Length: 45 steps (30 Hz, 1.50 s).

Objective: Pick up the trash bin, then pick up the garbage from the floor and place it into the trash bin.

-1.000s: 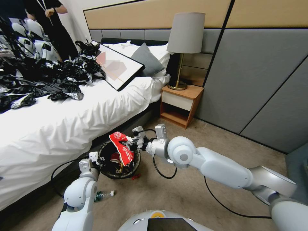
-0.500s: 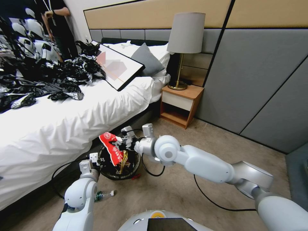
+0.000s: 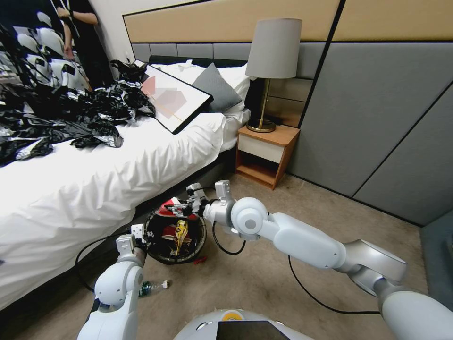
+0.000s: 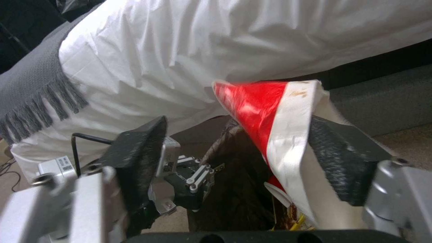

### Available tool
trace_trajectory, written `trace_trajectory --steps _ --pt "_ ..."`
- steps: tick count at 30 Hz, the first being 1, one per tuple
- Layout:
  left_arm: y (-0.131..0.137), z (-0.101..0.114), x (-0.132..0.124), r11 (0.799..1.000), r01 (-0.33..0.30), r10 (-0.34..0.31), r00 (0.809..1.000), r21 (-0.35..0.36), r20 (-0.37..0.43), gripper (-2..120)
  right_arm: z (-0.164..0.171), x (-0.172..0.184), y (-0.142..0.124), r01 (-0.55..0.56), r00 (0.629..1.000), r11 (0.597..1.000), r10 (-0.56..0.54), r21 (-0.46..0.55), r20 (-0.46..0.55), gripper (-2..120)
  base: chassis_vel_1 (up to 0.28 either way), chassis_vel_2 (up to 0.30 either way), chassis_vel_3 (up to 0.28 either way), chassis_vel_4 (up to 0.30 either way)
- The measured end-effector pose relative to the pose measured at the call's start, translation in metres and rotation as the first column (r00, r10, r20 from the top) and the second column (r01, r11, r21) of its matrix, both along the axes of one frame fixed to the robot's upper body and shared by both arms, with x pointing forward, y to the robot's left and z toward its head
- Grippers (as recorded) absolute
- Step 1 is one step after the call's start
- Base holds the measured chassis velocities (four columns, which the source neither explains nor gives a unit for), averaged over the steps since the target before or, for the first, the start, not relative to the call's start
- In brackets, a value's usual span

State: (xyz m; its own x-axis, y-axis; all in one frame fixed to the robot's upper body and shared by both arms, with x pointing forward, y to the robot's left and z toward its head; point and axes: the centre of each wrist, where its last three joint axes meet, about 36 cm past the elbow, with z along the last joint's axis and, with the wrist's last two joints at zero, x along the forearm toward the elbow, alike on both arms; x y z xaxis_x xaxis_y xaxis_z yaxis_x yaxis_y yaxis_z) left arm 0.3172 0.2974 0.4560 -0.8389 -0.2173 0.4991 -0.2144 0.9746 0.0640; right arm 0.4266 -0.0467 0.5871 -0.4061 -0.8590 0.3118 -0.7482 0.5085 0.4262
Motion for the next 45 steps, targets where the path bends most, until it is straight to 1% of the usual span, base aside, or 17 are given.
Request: trace_trajectory --steps 1,2,4,7,20,26,30,33,34,36,37,39,40,42,43,44,45 --pt "0.000 0.000 0.000 1.000 0.000 0.000 1.000 0.001 0.000 0 0.000 0.000 -0.001 0.001 1.000 1.000 -0.001 -0.002 0.000 88 0.000 0.000 0.000 0.000" --pt "0.000 0.000 0.000 1.000 0.000 0.000 1.000 0.001 0.000 0 0.000 0.000 -0.001 0.001 1.000 1.000 -0.001 -0.002 0.000 88 0.000 0.000 0.000 0.000" --pt "0.001 0.001 0.000 1.000 0.001 -0.001 1.000 0.003 0.001 0 0.000 0.001 -0.001 0.004 1.000 1.000 -0.004 -0.006 -0.001 97 0.000 0.000 0.000 0.000" --pt "0.001 0.001 0.000 1.000 0.001 -0.001 1.000 0.004 0.000 0 -0.003 0.000 -0.001 0.005 1.000 1.000 -0.005 -0.007 -0.007 100 0.000 0.000 0.000 0.000" --pt "0.002 0.001 0.001 1.000 0.004 -0.004 1.000 0.006 0.001 0 -0.004 -0.006 -0.009 0.007 1.000 1.000 -0.008 -0.004 -0.026 100 0.000 0.000 0.000 0.000" --pt "0.003 -0.001 0.001 1.000 0.000 0.001 1.000 0.004 -0.003 0 -0.017 -0.017 0.004 -0.028 0.998 0.999 0.027 -0.018 -0.050 100 0.000 0.000 0.000 0.000" --pt "0.003 0.000 0.001 1.000 0.001 -0.001 1.000 0.003 -0.002 0 -0.018 -0.017 0.005 -0.031 0.998 0.999 0.030 -0.024 -0.048 100 0.000 0.000 0.000 0.000" --pt "0.001 0.002 -0.001 1.000 0.010 -0.010 1.000 0.002 0.004 0 -0.007 -0.009 -0.006 0.023 0.999 1.000 -0.022 -0.018 0.024 100 0.000 0.000 0.000 0.000" --pt "0.001 0.002 -0.001 1.000 0.010 -0.010 1.000 0.002 0.004 0 -0.007 -0.009 -0.006 0.023 0.999 1.000 -0.022 -0.018 0.024 100 0.000 0.000 0.000 0.000" --pt "-0.001 0.006 -0.002 1.000 0.026 -0.026 1.000 -0.001 0.012 0 0.006 0.002 -0.031 0.119 0.987 0.993 -0.117 -0.010 0.110 100 0.000 0.000 0.000 0.000" --pt "-0.001 0.006 -0.002 1.000 0.026 -0.026 1.000 -0.001 0.012 0 0.006 0.002 -0.031 0.119 0.987 0.993 -0.117 -0.010 0.110 100 0.000 0.000 0.000 0.000" --pt "-0.003 0.010 -0.003 0.999 0.035 -0.034 0.999 -0.007 0.025 0 0.005 0.011 -0.060 0.245 0.945 0.970 -0.236 -0.010 0.228 100 0.000 0.000 0.000 0.000" --pt "-0.003 0.010 -0.003 0.999 0.035 -0.034 0.999 -0.007 0.025 0 0.005 0.011 -0.060 0.245 0.945 0.970 -0.236 -0.010 0.228 100 0.000 0.000 0.000 0.000" --pt "-0.004 0.014 -0.004 0.999 0.039 -0.038 0.999 -0.010 0.038 0 -0.002 0.022 -0.101 0.416 0.841 0.909 -0.380 -0.013 0.385 100 0.000 0.000 0.000 0.000" --pt "-0.005 0.015 -0.004 0.999 0.039 -0.038 0.998 -0.012 0.041 0 -0.005 0.024 -0.110 0.452 0.814 0.892 -0.408 -0.009 0.414 100 0.000 0.000 0.000 0.000" --pt "-0.005 0.015 -0.004 0.999 0.039 -0.038 0.998 -0.012 0.041 0 -0.005 0.024 -0.110 0.452 0.814 0.892 -0.408 -0.009 0.414 100 0.000 0.000 0.000 0.000" --pt "-0.006 0.018 -0.006 0.999 0.037 -0.036 0.998 -0.015 0.046 0 -0.010 0.029 -0.136 0.542 0.738 0.841 -0.481 0.009 0.473 100 0.000 0.000 0.000 0.000"
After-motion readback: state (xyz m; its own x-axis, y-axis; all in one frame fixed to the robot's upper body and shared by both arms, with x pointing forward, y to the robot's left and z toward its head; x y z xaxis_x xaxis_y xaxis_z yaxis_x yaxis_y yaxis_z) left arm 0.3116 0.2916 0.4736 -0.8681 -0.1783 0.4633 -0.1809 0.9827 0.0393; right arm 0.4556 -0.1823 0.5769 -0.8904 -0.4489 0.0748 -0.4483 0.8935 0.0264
